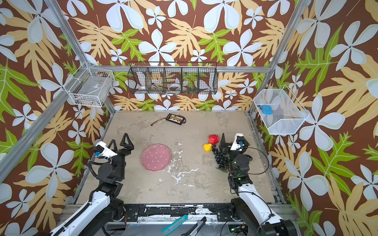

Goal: Arrange fruit in a fruit bowl
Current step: Move the fruit bowl to the center of the table.

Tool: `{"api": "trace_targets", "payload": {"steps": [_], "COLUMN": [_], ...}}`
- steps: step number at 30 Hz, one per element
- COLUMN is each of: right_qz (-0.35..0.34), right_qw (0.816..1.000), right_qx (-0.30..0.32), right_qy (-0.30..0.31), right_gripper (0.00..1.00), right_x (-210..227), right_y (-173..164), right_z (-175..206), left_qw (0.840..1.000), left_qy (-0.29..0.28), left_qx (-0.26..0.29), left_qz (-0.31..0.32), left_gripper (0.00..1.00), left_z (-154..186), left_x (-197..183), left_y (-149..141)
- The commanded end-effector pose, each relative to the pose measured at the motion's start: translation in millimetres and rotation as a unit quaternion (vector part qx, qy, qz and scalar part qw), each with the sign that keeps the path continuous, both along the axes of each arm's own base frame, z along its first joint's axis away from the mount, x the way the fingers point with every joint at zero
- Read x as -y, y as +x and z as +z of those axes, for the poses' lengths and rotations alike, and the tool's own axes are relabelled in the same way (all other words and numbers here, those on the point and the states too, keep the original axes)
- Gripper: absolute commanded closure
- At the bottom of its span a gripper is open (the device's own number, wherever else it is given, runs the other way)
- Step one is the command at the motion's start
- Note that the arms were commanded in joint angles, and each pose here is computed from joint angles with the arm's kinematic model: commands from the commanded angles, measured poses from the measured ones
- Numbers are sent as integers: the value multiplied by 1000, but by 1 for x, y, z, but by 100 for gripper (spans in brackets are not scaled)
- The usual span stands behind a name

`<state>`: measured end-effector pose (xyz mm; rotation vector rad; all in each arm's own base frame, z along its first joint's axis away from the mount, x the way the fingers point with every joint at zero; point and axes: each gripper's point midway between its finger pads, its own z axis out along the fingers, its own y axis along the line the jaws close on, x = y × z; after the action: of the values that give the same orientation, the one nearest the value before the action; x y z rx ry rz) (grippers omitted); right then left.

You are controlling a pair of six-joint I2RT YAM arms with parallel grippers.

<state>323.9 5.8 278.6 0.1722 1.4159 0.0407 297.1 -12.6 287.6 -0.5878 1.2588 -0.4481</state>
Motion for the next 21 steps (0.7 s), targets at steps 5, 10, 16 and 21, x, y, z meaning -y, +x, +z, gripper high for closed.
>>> {"api": "trace_targets", "payload": {"steps": [5, 10, 16, 21], "right_qz": [44, 46, 144, 195], "right_qw": [989, 960, 935, 922], "right_qx": [-101, -191, -261, -281], "right_qy": [100, 198, 192, 182], "right_gripper": [0, 0, 0, 0], "right_x": [-14, -18, -55, -75], "right_y": [2, -5, -14, -21], "right_z": [9, -34, -73, -83], "left_qw": [972, 973, 946, 906], "left_qy": [-138, -112, -51, -48], "left_qx": [-170, -141, -234, -285], "left_qz": [-79, -143, -218, -310], "left_gripper": [0, 0, 0, 0], "left_z": [-66, -69, -90, -110], "left_x": [25, 39, 73, 119], "left_y": [-1, -22, -15, -7]}}
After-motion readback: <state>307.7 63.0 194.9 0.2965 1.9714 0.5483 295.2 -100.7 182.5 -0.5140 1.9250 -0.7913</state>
